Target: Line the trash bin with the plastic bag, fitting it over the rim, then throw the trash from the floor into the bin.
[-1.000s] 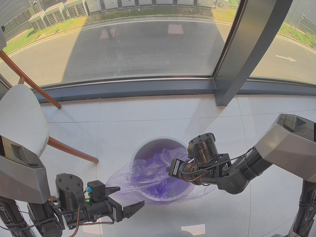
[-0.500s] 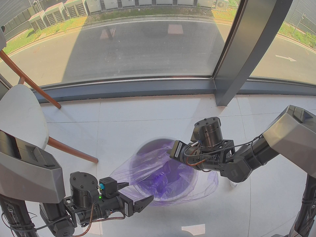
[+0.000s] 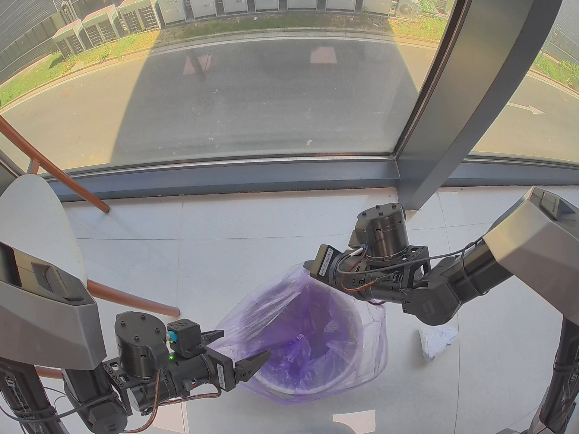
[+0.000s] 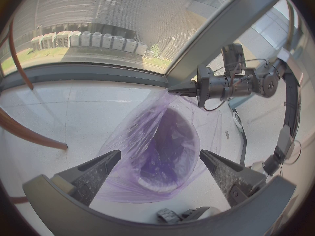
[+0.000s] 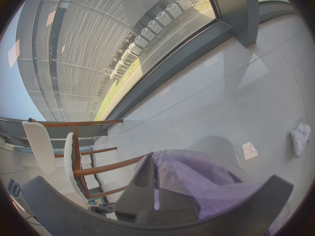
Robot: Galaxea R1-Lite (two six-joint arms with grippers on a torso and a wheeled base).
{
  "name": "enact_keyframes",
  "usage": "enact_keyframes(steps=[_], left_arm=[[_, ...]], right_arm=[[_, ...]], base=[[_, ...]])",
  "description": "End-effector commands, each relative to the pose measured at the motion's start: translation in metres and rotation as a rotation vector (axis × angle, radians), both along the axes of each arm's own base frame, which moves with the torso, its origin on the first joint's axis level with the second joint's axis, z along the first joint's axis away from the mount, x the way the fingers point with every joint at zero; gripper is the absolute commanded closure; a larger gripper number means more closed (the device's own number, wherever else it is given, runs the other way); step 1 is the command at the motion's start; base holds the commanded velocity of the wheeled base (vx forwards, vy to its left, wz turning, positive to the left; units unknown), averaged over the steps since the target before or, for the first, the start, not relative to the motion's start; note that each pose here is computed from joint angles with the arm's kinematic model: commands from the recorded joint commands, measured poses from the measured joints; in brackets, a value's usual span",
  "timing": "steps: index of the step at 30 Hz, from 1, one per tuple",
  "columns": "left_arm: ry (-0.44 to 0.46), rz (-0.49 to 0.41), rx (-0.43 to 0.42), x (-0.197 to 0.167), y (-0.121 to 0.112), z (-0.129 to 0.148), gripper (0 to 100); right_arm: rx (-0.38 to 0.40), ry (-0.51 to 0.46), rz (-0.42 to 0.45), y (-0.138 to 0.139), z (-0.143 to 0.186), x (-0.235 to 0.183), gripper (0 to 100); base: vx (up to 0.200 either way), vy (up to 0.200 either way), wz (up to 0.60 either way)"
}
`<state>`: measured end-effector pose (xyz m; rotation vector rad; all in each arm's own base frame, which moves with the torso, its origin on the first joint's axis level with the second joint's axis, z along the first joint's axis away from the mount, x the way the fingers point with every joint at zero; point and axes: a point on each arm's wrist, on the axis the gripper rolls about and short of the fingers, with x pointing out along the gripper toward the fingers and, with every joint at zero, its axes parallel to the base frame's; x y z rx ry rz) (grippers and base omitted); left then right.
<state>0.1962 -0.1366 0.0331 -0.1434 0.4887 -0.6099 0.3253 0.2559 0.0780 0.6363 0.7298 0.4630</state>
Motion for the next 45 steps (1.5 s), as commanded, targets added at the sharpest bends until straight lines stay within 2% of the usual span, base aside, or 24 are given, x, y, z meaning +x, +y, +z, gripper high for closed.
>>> enact_keyframes(steps=[1, 5, 14, 15, 16, 18, 25, 26, 28, 32, 35, 38, 42, 45], left_arm=[[0.040, 0.045, -0.092, -0.006, -0.006, 0.005, 0], [0.090, 0.034, -0.244, -0.022, -0.015, 0.022, 0], [0.140, 0.015, -0.248, -0.042, -0.007, 0.024, 0], [0.165, 0.012, -0.312, -0.047, -0.009, 0.030, 0], [0.170, 0.013, -0.330, -0.048, -0.010, 0.032, 0], [0.196, 0.015, -0.420, -0.054, -0.012, 0.042, 0], [0.241, 0.079, -0.725, -0.061, -0.022, 0.074, 0], [0.246, 0.082, -0.752, -0.062, -0.022, 0.077, 0], [0.262, 0.092, -0.810, -0.060, -0.022, 0.082, 0], [0.301, 0.126, -0.866, -0.054, -0.022, 0.083, 0], [0.291, 0.159, -0.863, -0.047, -0.018, 0.080, 0], [0.270, 0.143, -0.796, -0.045, -0.014, 0.075, 0], [0.232, 0.015, -0.612, -0.041, 0.003, 0.064, 0], [0.176, -0.004, -0.426, -0.030, 0.014, 0.047, 0]], right_arm=[[0.002, -0.002, 0.000, 0.002, -0.002, 0.003, 100], [0.004, -0.003, -0.004, 0.003, -0.005, 0.007, 100], [0.003, 0.002, -0.031, 0.005, -0.020, 0.028, 100], [0.010, -0.010, -0.036, 0.006, -0.019, 0.034, 100], [0.014, -0.015, -0.036, 0.006, -0.017, 0.035, 100], [0.020, -0.023, -0.039, 0.007, -0.016, 0.039, 100], [0.025, -0.021, -0.024, 0.011, -0.011, 0.040, 100], [0.026, -0.019, -0.018, 0.011, -0.011, 0.039, 0], [0.033, -0.019, -0.010, 0.012, -0.009, 0.039, 0], [0.055, -0.050, -0.025, 0.013, -0.003, 0.043, 0], [0.064, -0.057, -0.031, 0.011, 0.004, 0.042, 0], [0.078, -0.067, -0.023, 0.004, 0.025, 0.029, 0], [0.099, -0.046, -0.006, -0.003, 0.039, 0.008, 0], [0.112, -0.029, 0.002, -0.005, 0.045, -0.004, 0]], base=[[0.000, 0.000, 0.00], [0.000, 0.000, 0.00], [0.000, 0.000, 0.00], [0.000, 0.000, 0.00], [0.000, 0.000, 0.00], [0.000, 0.000, 0.00], [0.000, 0.000, 0.00], [0.000, 0.000, 0.00], [0.000, 0.000, 0.00], [0.000, 0.000, 0.00], [0.000, 0.000, 0.00], [0.000, 0.000, 0.00], [0.000, 0.000, 0.00], [0.000, 0.000, 0.00]])
